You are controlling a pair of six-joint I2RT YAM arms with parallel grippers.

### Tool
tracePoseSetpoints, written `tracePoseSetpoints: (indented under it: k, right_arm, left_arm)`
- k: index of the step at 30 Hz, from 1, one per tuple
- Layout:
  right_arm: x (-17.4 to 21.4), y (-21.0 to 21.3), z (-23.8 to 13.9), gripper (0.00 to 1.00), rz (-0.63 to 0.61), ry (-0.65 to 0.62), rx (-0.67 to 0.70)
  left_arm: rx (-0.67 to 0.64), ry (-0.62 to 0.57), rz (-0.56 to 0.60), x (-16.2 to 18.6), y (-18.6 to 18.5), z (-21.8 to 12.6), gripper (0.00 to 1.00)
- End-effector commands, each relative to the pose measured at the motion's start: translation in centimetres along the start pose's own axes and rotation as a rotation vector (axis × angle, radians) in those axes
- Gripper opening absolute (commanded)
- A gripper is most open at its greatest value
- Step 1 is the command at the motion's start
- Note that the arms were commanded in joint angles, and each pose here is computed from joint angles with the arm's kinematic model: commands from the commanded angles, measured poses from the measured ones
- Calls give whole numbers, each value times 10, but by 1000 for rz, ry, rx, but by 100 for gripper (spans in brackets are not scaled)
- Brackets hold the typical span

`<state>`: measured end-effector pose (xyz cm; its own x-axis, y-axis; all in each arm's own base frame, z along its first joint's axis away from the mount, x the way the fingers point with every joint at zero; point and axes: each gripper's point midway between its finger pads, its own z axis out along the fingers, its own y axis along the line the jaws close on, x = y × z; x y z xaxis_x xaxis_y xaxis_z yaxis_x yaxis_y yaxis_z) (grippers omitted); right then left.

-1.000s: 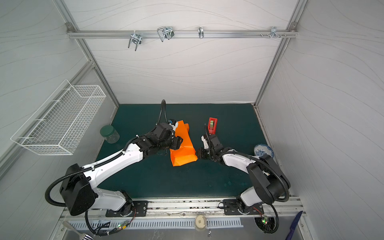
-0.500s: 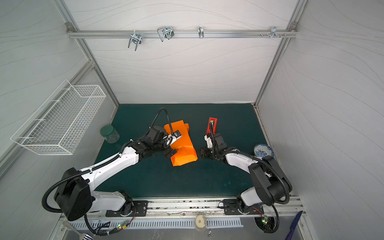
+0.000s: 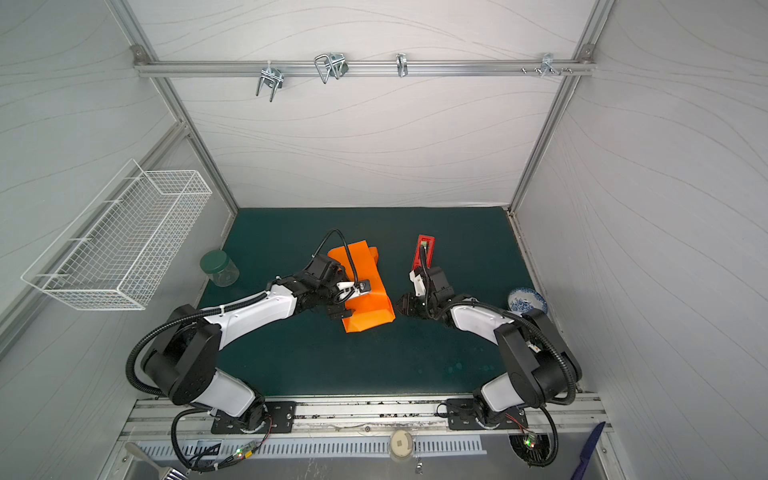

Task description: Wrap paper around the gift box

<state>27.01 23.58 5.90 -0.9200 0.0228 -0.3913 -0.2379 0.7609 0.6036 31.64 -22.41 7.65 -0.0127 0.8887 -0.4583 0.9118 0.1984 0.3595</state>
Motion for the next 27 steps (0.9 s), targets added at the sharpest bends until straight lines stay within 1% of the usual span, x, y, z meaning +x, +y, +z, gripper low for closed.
tracePoseSetpoints:
  k: [1,6,14,20,24,27]
  right_arm:
    - [-3,1,2,43,3,-6,-12]
    - [-2,-1,5,43,8,1,-15]
    - [0,-1,9,43,13,12,-21]
    - [-2,1,8,43,16,9,-28]
    - [-3,4,8,43,16,6,-34]
    - [-5,9,6,43,6,-2,-54]
  left_arm:
    - [-57,-60,56,-21,25,-2,90]
    - [-59,-54,29,-23,27,4,85]
    - [-51,39,28,-9,24,11,80]
    - [-51,116,50,2,13,15,79]
    - [-65,150,57,5,10,15,79]
    - [-75,154,71,3,9,14,80]
